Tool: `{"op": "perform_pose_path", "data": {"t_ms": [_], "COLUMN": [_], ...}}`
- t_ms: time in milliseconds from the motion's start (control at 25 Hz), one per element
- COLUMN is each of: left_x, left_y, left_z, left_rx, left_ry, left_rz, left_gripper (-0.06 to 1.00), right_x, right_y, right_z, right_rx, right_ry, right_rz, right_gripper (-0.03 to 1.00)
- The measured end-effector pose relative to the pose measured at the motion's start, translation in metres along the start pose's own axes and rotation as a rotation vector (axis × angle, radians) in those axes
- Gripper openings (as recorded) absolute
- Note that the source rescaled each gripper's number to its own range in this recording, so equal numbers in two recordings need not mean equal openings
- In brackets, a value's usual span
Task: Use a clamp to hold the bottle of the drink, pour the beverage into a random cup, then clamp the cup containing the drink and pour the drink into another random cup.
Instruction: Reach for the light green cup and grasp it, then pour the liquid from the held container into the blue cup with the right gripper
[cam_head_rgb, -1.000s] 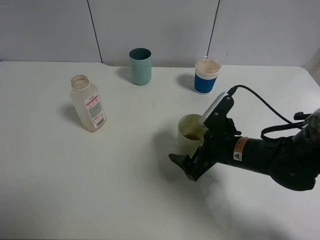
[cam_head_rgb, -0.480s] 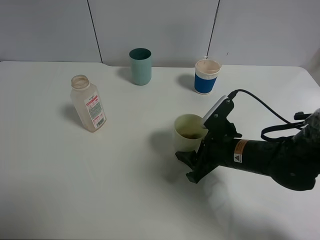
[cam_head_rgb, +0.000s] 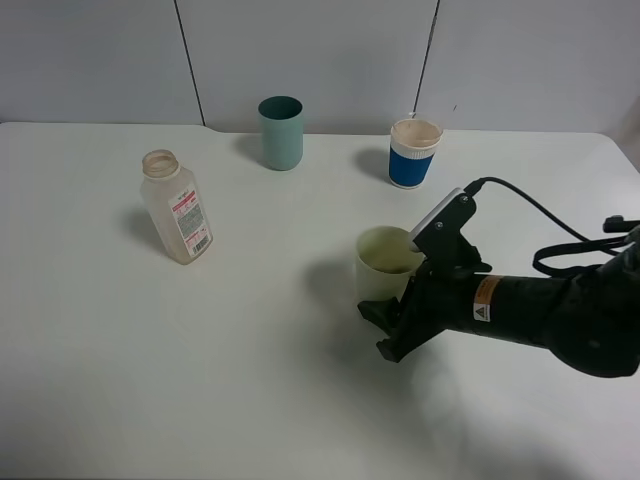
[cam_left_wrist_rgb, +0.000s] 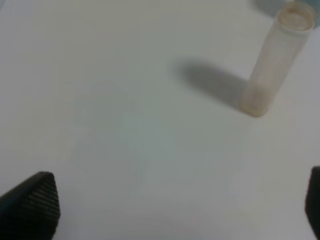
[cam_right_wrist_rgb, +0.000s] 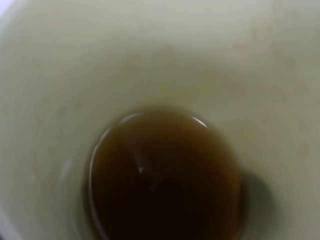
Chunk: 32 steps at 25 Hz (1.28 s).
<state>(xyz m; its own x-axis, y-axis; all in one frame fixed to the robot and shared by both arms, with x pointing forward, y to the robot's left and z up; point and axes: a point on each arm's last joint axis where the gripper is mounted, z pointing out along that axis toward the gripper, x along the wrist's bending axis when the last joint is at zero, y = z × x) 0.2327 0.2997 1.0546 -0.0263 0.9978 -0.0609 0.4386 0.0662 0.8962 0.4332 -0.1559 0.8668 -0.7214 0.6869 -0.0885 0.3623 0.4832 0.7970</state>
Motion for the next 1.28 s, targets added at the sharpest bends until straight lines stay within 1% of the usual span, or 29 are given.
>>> {"op": "perform_pose_path", "data": {"t_ms": [120, 280, 320, 400, 480, 640, 800, 840, 920, 1000, 1200, 1280], "left_x": [0.0, 0.0, 0.0, 0.0, 0.0, 0.0, 0.0, 0.0, 0.0, 0.0, 0.0, 0.0], "left_y": [0.0, 0.0, 0.0, 0.0, 0.0, 0.0, 0.0, 0.0, 0.0, 0.0, 0.0, 0.0], "left_z": [0.0, 0.0, 0.0, 0.0, 0.0, 0.0, 0.0, 0.0, 0.0, 0.0, 0.0, 0.0], "left_rx": [0.0, 0.0, 0.0, 0.0, 0.0, 0.0, 0.0, 0.0, 0.0, 0.0, 0.0, 0.0], "left_ry": [0.0, 0.0, 0.0, 0.0, 0.0, 0.0, 0.0, 0.0, 0.0, 0.0, 0.0, 0.0], "left_rz": [0.0, 0.0, 0.0, 0.0, 0.0, 0.0, 0.0, 0.0, 0.0, 0.0, 0.0, 0.0], "left_gripper": [1.0, 1.0, 1.0, 1.0, 1.0, 1.0, 1.0, 1.0, 1.0, 1.0, 1.0, 1.0], "right_x": [-0.003, -0.011, -0.011, -0.014, -0.02, -0.031, -0.041, -0.049, -0.054, -0.061, -0.082, -0.088], "right_y": [0.006, 0.032, 0.032, 0.046, 0.073, 0.089, 0.103, 0.112, 0.118, 0.122, 0.122, 0.12], "right_z": [-0.008, -0.019, -0.019, -0.022, -0.025, -0.024, -0.023, -0.024, -0.025, -0.026, -0.033, -0.035], "right_rx": [0.022, 0.055, 0.055, 0.052, 0.021, 0.028, 0.04, 0.046, 0.056, 0.075, 0.1, 0.11], "right_ry": [-0.029, -0.061, -0.061, -0.068, -0.071, -0.081, -0.107, -0.134, -0.165, -0.213, -0.388, -0.445], "right_rz": [0.022, 0.043, 0.043, 0.058, 0.094, 0.151, 0.176, 0.17, 0.187, 0.162, 0.243, 0.246], "right_gripper": [0.0, 0.0, 0.0, 0.0, 0.0, 0.0, 0.0, 0.0, 0.0, 0.0, 0.0, 0.0]}}
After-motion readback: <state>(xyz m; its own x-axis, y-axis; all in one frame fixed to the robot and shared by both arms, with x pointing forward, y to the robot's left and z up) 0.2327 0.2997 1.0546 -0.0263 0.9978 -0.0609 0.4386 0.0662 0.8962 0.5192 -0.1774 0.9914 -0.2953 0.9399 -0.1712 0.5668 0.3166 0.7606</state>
